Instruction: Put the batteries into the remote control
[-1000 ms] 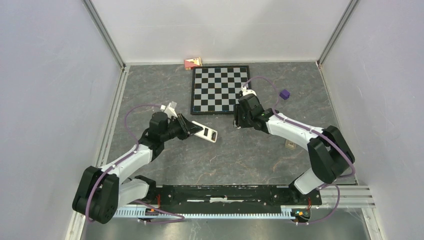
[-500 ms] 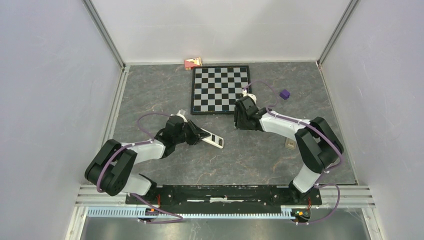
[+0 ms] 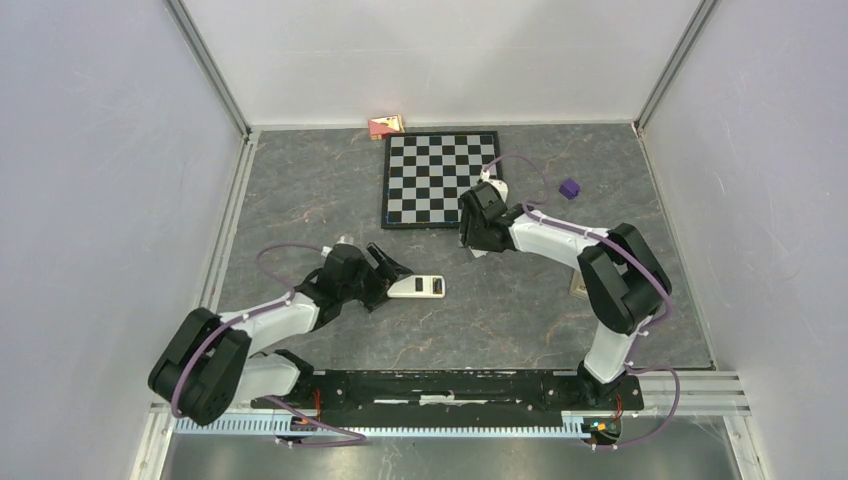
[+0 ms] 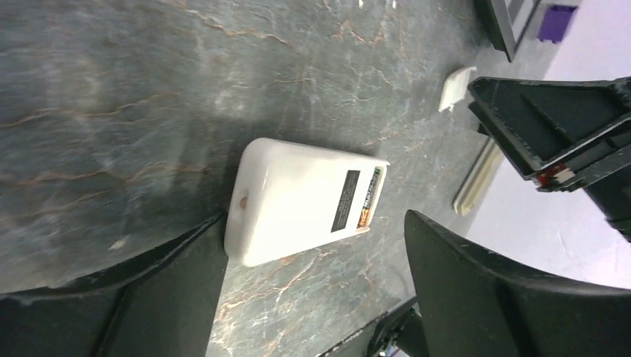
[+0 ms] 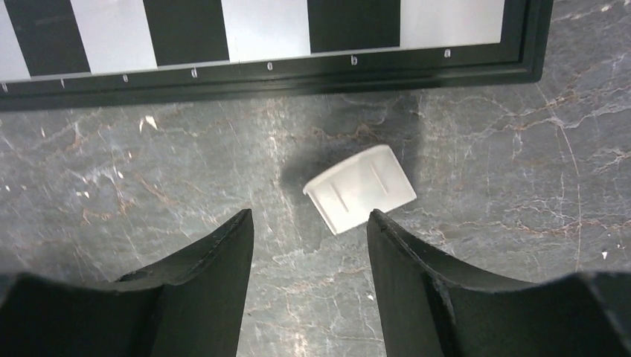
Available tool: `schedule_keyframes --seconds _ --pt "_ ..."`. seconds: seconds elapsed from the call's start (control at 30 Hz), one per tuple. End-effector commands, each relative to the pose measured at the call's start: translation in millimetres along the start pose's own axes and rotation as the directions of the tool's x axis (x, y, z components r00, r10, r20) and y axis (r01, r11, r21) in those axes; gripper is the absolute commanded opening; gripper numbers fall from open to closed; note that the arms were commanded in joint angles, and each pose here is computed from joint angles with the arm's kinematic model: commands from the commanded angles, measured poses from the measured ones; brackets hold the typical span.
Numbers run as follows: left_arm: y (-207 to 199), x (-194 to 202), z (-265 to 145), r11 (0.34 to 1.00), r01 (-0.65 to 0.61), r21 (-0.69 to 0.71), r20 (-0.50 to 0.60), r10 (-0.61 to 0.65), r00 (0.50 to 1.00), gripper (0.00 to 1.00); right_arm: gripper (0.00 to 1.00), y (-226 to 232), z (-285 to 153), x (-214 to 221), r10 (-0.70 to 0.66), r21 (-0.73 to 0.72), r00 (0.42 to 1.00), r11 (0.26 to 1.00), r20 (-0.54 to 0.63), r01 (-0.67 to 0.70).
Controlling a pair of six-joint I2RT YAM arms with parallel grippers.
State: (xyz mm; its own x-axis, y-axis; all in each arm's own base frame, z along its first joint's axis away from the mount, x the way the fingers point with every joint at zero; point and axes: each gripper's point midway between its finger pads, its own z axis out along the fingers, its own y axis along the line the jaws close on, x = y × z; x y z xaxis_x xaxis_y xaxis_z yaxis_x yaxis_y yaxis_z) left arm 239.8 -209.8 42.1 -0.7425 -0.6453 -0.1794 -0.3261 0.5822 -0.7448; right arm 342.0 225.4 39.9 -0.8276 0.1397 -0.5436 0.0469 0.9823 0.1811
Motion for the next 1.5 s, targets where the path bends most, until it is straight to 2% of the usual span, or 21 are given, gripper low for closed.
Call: schedule_keyframes --seconds 0.0,0.03,0.2,0.6,0.87,1.1,1.27,1.47 --pt "47 -9 -15 0.976 0.02 -0.217 0.088 -0.001 0.996 0.95 0.64 3 4 -23 0.077 0.068 0.996 0.994 0.044 -0.08" --pt "53 -12 -21 0.967 0.022 -0.255 0.106 0.006 0.994 0.99 0.64 4 5 -26 0.09 0.082 0.995 0.992 0.048 -0.094" --pt "59 -34 -46 0.936 0.016 -0.351 0.208 0.062 0.976 1.0 0.62 -5 11 -30 0.16 0.18 0.986 0.97 0.043 -0.165" --pt "18 -69 -67 0.95 -0.118 -0.288 0.322 0.213 0.922 1.0 0.45 -8 28 -12 0.264 0.219 0.964 0.943 -0.027 -0.252" --pt "5 -87 -76 0.938 -0.195 -0.285 0.389 0.3 0.871 1.0 0.39 -15 40 1 0.319 0.29 0.943 0.915 -0.098 -0.279" --pt "7 -106 -88 0.914 -0.222 -0.34 0.457 0.367 0.81 1.0 0.21 -29 40 32 0.351 0.355 0.918 0.895 -0.186 -0.271" --pt "7 -107 -89 0.912 -0.23 -0.339 0.466 0.375 0.801 1.0 0.0 -33 43 36 0.335 0.359 0.918 0.9 -0.211 -0.246" --pt "-6 -102 -84 0.912 -0.293 -0.288 0.441 0.398 0.805 1.0 0.0 -27 33 21 0.282 0.312 0.938 0.926 -0.203 -0.211"
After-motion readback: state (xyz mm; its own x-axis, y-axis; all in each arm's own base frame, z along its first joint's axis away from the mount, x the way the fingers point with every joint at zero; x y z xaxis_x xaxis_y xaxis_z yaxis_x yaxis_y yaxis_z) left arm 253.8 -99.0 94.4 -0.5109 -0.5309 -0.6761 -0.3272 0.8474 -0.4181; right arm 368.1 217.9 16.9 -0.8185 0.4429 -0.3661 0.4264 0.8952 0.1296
